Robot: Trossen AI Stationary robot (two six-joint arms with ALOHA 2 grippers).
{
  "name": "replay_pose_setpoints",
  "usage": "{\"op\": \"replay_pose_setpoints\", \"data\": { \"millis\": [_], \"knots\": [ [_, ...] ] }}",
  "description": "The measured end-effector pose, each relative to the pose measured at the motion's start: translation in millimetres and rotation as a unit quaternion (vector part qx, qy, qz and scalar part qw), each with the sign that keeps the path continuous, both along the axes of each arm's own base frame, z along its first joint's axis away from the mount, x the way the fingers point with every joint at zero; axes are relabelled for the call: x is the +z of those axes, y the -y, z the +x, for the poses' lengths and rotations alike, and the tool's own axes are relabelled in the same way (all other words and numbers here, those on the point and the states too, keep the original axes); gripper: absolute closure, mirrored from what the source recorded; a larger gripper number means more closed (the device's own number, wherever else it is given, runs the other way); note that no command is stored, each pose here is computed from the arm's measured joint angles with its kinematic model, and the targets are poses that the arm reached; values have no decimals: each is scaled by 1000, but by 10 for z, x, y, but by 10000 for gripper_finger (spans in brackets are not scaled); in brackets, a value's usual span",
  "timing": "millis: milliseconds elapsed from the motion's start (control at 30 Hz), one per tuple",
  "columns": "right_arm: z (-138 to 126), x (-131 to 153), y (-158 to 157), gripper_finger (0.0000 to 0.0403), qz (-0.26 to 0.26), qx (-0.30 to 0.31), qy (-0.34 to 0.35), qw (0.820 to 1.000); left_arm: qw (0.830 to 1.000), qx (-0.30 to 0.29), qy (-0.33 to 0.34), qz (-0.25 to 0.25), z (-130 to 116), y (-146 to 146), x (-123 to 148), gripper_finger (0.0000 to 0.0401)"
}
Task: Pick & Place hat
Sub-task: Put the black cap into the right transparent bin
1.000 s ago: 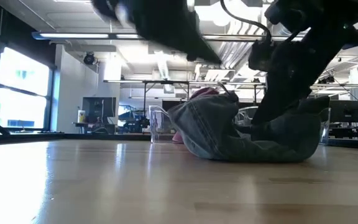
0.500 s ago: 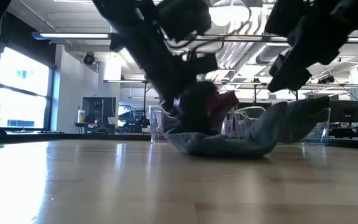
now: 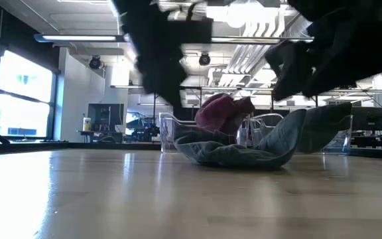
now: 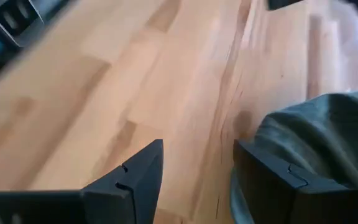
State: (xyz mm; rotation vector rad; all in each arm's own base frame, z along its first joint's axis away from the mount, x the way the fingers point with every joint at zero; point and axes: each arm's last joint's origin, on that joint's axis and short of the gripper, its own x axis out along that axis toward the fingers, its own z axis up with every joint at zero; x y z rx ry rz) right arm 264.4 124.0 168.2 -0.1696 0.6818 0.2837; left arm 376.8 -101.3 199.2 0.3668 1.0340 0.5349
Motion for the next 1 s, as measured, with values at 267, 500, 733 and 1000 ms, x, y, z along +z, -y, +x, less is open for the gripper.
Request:
{"op": "replay_pose_setpoints", "data": {
  "millis": [267,500,733,1000],
  "knots": [
    [279,-166,-97,187,-175,22,-137,975,998,29,-51,-37,-147,-96,-256,291],
    [337,-297,-87,240,-319,79,-210,921,998,-1,-33,-57,-93,-64,-249,291],
    [277,-293,-143,389,-333,63,-212,917,988,-90,54,-112,114,45,-117,291],
    [104,-243,-458,398,-364,70,-170,913,964,-130,121,-199,484,-227,-336,291]
  ]
}}
